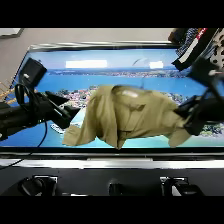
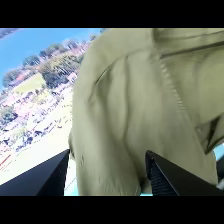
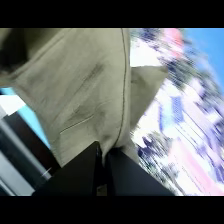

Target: Fold the clothes and pants, and hang the long-sleeved shirts on hangers.

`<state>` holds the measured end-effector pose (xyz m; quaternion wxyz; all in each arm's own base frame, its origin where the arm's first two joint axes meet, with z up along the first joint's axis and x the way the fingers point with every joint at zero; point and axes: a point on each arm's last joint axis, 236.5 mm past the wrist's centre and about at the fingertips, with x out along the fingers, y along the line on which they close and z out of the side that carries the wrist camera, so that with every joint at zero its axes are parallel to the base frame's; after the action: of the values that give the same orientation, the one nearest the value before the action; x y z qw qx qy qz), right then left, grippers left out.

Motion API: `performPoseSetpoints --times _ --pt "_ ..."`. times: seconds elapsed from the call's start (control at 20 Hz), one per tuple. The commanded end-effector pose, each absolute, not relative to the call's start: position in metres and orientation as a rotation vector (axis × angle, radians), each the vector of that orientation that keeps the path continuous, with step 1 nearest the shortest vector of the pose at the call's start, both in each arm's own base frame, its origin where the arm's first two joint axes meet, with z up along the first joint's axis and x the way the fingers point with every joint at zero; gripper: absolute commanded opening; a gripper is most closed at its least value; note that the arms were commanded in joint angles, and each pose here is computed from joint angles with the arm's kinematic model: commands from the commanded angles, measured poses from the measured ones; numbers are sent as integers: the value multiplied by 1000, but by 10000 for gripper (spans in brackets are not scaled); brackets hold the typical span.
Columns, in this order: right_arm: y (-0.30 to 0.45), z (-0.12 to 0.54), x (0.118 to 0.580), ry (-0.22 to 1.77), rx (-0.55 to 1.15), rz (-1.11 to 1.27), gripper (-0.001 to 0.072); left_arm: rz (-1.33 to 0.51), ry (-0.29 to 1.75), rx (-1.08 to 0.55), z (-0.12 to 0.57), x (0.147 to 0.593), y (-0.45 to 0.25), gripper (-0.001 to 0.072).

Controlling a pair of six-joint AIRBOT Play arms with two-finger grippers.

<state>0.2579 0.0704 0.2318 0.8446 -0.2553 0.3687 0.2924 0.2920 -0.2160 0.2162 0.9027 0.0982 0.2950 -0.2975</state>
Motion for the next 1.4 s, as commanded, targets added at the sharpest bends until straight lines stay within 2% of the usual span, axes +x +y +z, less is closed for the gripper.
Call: performPoseSetpoints --times 0.0,0.2,0.35,0.45,0.65,0.8,1.0,1.2,1.35 --pt "16 265 243 732 -349 219 23 -547 544 82 234 309 -215 552" --pt "-17 279 221 707 -122 -28 21 -549 535 78 235 312 -217 552" --pt "-74 328 224 461 109 -356 19 -552 549 77 231 313 -220 552" --pt "-99 344 222 400 191 -487 19 -551 554 66 230 313 -221 552" --pt "-151 355 215 486 177 -783 19 -546 560 51 229 313 -221 551" --pt "-178 385 219 461 147 -947 19 -545 567 54 226 315 -222 552" --pt "-193 439 245 235 161 -995 20 -544 581 60 220 317 -224 552" --pt "-215 444 255 225 129 -1095 19 -542 591 63 216 319 -225 552" --pt "-252 416 251 279 258 -1128 20 -542 595 65 215 320 -226 552"
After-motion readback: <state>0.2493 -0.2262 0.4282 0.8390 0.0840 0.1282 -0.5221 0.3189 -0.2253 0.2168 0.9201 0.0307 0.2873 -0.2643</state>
